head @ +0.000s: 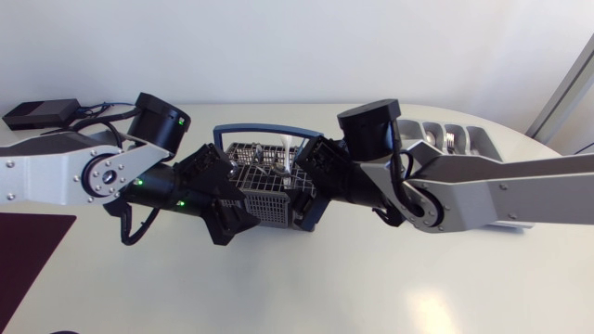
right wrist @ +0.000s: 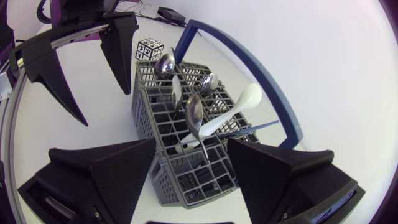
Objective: Transfer all utensils from the basket to the drawer tray.
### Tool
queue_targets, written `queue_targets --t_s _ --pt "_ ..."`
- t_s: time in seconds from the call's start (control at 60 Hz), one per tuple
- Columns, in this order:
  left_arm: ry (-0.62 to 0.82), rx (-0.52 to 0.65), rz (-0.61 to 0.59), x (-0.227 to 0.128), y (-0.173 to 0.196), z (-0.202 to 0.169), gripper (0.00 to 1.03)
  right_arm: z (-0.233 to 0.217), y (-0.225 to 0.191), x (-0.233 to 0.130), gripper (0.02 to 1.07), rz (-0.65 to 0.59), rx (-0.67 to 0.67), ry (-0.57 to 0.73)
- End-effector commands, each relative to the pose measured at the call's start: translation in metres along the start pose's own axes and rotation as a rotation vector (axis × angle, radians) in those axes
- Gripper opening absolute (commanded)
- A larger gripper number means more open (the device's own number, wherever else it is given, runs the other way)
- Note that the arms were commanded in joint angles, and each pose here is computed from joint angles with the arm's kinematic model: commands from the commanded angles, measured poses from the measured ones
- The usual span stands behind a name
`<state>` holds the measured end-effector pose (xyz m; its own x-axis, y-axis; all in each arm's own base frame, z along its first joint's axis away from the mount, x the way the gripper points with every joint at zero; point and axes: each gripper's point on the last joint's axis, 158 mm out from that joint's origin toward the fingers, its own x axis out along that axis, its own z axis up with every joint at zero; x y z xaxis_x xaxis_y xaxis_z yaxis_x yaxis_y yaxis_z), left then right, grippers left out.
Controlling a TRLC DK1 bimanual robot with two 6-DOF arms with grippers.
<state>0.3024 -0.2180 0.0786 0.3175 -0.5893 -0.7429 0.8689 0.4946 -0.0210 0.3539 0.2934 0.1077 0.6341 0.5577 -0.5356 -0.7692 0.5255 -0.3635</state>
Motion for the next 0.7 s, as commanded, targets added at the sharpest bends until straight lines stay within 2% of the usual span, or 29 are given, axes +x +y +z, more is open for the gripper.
queue_targets --t_s 0.0,0.117,0.217,0.467,0.6,0.683 --pt "0.007 0.001 -0.007 0.001 -0.002 -0.008 0.84 -0.017 0.003 0.008 0.87 -0.006 -0.019 0.028" --pt "0.008 0.001 -0.008 0.003 -0.002 -0.01 0.84 -0.017 0.0 0.013 0.8 -0.03 -0.027 0.016" --pt "0.002 0.004 -0.005 0.004 0.0 -0.008 0.84 -0.015 -0.004 0.017 0.79 -0.046 -0.028 0.015" --pt "-0.003 0.006 -0.003 0.007 0.002 -0.005 0.84 -0.011 -0.012 0.031 0.64 -0.084 -0.028 0.01" --pt "0.002 0.004 -0.006 0.009 0.003 -0.006 0.84 -0.008 -0.013 0.035 0.63 -0.098 -0.032 0.014" --pt "0.004 0.003 -0.008 0.01 0.002 -0.006 0.84 -0.005 -0.009 0.039 0.55 -0.095 -0.04 0.009"
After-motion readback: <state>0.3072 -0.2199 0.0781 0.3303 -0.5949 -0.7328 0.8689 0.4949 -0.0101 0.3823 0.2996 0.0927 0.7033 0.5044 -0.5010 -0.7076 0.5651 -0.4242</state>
